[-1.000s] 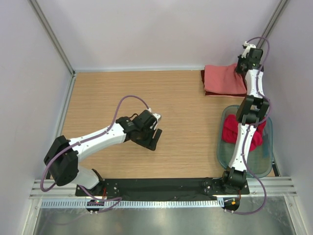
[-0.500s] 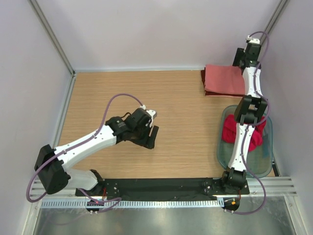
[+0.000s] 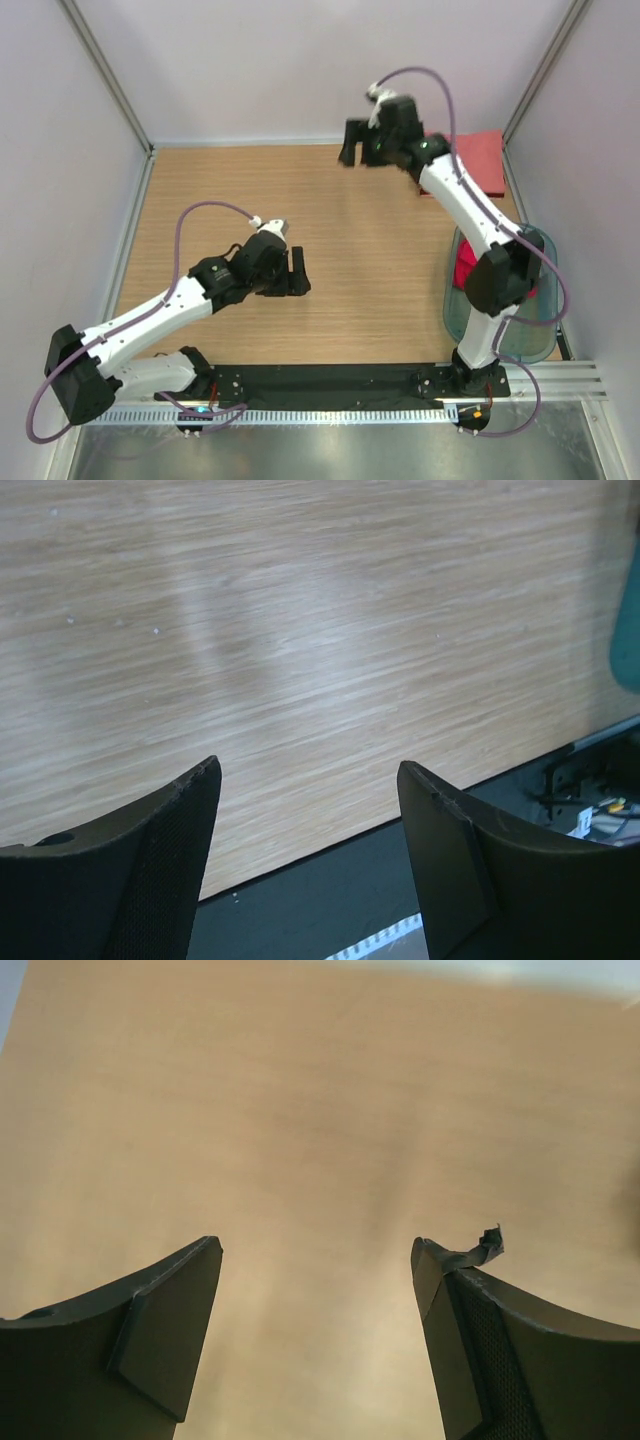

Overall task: Fold and stack the t-shirts
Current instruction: Reset both grippers

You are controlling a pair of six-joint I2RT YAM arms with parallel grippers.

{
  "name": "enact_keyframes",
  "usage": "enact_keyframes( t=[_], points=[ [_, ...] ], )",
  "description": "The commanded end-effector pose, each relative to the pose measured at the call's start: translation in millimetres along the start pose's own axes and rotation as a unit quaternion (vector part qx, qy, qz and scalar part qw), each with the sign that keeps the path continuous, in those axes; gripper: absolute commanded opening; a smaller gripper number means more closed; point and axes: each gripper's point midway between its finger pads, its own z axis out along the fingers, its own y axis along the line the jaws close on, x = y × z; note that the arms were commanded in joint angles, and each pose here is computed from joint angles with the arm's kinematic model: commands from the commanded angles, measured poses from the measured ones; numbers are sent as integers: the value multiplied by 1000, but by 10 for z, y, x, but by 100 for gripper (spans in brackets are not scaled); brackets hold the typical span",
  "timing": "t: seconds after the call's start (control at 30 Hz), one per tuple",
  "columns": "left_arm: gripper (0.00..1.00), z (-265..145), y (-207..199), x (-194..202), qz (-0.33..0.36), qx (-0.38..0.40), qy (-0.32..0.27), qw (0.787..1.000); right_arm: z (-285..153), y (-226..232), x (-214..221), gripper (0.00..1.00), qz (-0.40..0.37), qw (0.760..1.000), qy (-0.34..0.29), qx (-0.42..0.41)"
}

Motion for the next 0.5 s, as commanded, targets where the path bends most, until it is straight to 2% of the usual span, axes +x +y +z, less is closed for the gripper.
enact_keyframes(
  t=[0.0, 0.03, 0.1, 0.13, 0.2, 0.3, 0.33, 0.37, 0.4, 0.43, 0.47],
  points=[
    [73, 127, -9, -103, -87, 17, -42, 995, -326, 398, 839, 84, 45, 991, 102, -79],
    [73, 158, -6, -102, -96, 21, -44, 994, -379, 491, 1253, 83, 51, 982, 148, -105],
    [73, 254, 1, -99, -117, 30, -47, 992, -551, 715, 1430, 83, 65, 977, 150, -138],
    [73, 281, 3, -96, -123, 33, -45, 991, -708, 787, 1676, 83, 78, 967, 175, -168],
    [73, 334, -20, -158, -139, 43, -53, 988, -797, 837, 1797, 82, 95, 961, 175, -191],
    [73, 393, -34, -266, -166, 57, -64, 982, -957, 633, 2041, 86, 86, 970, 154, -168],
    [73, 399, -22, -303, -175, 57, -69, 980, -982, 519, 2285, 90, 87, 970, 167, -153],
    [73, 395, -25, -324, -179, 62, -72, 979, -1045, 454, 2212, 97, 87, 977, 135, -141],
    [73, 391, -44, -364, -180, 71, -80, 978, -1070, 400, 2260, 100, 92, 979, 129, -132],
    [73, 374, -25, -372, -185, 74, -84, 976, -1074, 325, 2434, 100, 114, 977, 134, -118],
    [74, 371, 2, -359, -190, 73, -87, 975, -1149, 294, 2384, 100, 125, 980, 108, -113]
  ],
)
